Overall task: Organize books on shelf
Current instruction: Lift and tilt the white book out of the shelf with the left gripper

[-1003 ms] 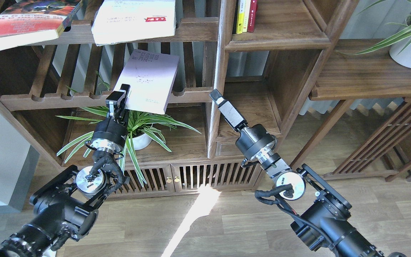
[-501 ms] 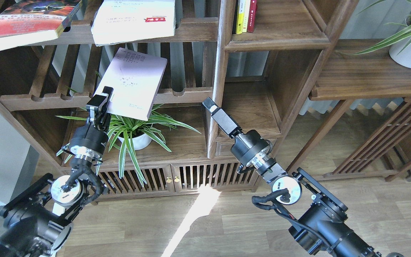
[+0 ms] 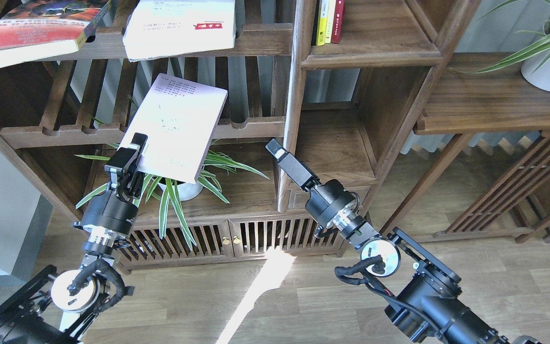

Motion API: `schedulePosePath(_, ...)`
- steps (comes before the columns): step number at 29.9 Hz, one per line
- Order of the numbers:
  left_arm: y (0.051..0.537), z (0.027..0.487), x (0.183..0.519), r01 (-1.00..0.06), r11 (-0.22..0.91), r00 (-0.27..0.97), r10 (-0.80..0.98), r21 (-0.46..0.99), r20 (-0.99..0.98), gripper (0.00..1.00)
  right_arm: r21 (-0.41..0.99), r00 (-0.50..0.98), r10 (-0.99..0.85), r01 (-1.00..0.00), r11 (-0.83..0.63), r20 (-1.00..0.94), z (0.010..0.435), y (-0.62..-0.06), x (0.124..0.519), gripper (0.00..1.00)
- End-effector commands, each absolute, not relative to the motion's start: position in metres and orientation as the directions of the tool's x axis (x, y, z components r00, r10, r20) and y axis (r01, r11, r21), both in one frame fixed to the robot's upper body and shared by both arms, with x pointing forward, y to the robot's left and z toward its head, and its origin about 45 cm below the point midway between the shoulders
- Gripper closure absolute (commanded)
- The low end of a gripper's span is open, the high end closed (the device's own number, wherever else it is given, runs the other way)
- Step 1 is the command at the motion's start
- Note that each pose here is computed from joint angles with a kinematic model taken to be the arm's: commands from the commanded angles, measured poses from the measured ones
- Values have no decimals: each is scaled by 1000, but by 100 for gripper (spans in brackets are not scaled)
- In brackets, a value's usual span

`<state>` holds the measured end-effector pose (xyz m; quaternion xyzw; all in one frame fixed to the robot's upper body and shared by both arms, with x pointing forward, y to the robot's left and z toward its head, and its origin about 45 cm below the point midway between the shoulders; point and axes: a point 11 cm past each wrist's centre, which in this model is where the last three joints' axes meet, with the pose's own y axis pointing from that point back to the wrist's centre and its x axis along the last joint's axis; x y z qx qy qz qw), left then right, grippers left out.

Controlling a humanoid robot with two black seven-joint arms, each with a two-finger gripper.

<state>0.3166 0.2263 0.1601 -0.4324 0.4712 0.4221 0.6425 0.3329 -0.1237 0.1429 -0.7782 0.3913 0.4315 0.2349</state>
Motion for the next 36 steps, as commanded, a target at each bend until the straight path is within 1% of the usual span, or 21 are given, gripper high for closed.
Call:
schedulePosePath(1, 224, 164, 303, -945, 277, 215, 129, -173, -968, 98, -21, 321, -405, -805, -593, -856, 141, -120, 330, 0)
schedulePosePath(7, 218, 152, 273, -946, 290, 183, 122, -142, -975, 98, -20, 320, -397, -799, -601, -860, 139, -114, 328, 0)
schedulePosePath(12, 207, 158, 252, -937, 309, 202, 110, -160, -973, 98, -10, 310, -399, -800, -600, -863, 135, -113, 327, 0)
schedulePosePath(16, 216, 160, 233, -947, 283, 189, 102, -153, -977, 98, -9, 307, -393, -798, -603, -867, 134, -109, 326, 0)
schedulePosePath(20, 218, 157, 227, -947, 291, 174, 108, -136, -979, 98, -10, 308, -391, -796, -605, -867, 135, -108, 326, 0)
schedulePosePath(24, 212, 158, 231, -944, 294, 182, 98, -146, -978, 98, -20, 321, -389, -793, -609, -864, 139, -106, 330, 0)
schedulePosePath(27, 209, 165, 242, -938, 299, 213, 95, -176, -972, 98, -25, 325, -384, -790, -612, -864, 140, -105, 329, 0)
schedulePosePath(33, 209, 175, 263, -923, 320, 261, 118, -212, -958, 98, -54, 372, -339, -738, -673, -864, 139, -90, 317, 0)
schedulePosePath(36, 211, 177, 270, -918, 331, 274, 136, -216, -952, 98, -61, 384, -333, -729, -682, -861, 142, -88, 317, 0)
